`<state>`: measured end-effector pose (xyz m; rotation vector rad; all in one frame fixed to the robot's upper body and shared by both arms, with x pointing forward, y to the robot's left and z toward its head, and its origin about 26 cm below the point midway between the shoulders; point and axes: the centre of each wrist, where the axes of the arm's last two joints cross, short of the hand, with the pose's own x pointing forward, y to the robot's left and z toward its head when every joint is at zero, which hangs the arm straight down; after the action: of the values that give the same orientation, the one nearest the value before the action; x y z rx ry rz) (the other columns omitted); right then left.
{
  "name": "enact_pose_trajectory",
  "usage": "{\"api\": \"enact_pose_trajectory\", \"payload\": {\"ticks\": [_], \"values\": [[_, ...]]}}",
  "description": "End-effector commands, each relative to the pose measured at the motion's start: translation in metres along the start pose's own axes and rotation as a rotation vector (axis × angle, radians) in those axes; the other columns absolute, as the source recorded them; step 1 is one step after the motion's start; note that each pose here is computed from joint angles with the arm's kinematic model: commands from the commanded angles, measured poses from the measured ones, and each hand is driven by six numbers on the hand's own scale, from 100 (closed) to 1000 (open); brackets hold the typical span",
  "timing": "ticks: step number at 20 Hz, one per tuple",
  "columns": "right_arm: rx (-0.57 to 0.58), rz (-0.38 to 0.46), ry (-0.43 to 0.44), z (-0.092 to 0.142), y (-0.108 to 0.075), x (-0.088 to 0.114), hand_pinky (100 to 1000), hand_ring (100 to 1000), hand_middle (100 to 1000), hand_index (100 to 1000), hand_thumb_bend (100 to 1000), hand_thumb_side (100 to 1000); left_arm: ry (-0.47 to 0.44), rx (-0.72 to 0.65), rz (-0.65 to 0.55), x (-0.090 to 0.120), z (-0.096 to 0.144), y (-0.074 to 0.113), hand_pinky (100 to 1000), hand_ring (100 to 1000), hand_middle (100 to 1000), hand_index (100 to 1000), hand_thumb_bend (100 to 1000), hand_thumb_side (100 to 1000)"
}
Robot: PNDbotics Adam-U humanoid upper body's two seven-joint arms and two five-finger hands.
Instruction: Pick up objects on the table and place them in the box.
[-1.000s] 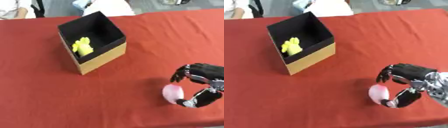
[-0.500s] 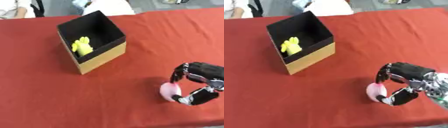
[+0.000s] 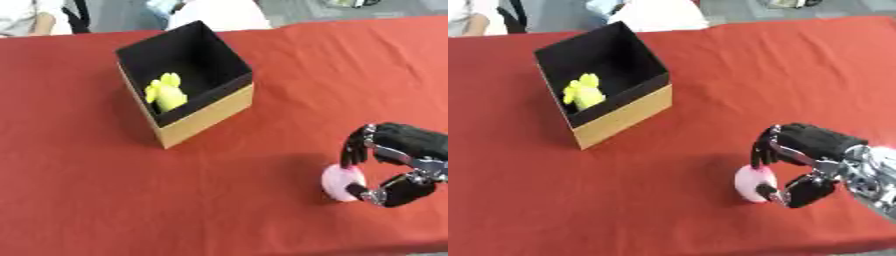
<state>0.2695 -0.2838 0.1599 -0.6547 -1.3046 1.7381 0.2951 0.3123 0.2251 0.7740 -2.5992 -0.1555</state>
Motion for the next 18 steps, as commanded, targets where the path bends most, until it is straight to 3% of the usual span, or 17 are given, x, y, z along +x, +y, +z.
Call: {"api": "enact_pose_trajectory", "payload": {"ticks": [1,10,14,18], "values": [[-0.047,0.033,0.027,0.0016,-0.0078,0.0013,355,522,471,606,262,100,-0.040,-0.002,-0.014,0.0048,-0.0090,0.0048,542,806,675,818,100,289],[-0.132,0.023,0.071,-0.0037,-0.0064,0.0072,175,400,376,517,274,100,-0.042,-0.004,-0.010,0.0050,-0.0094,0.0044,542,806,675,818,100,289],[-0.164,0.014,0.077,-0.0042,-0.0075,0.0075,142,374,362,504,309,100,-0.042,-0.006,-0.010,0.0049,-0.0091,0.0045,542,806,675,818,100,291],[-0.172,0.018,0.081,-0.0038,-0.0112,0.0065,130,359,347,489,287,100,-0.042,-0.009,-0.011,0.0048,-0.0089,0.0046,542,806,675,818,100,290]]}}
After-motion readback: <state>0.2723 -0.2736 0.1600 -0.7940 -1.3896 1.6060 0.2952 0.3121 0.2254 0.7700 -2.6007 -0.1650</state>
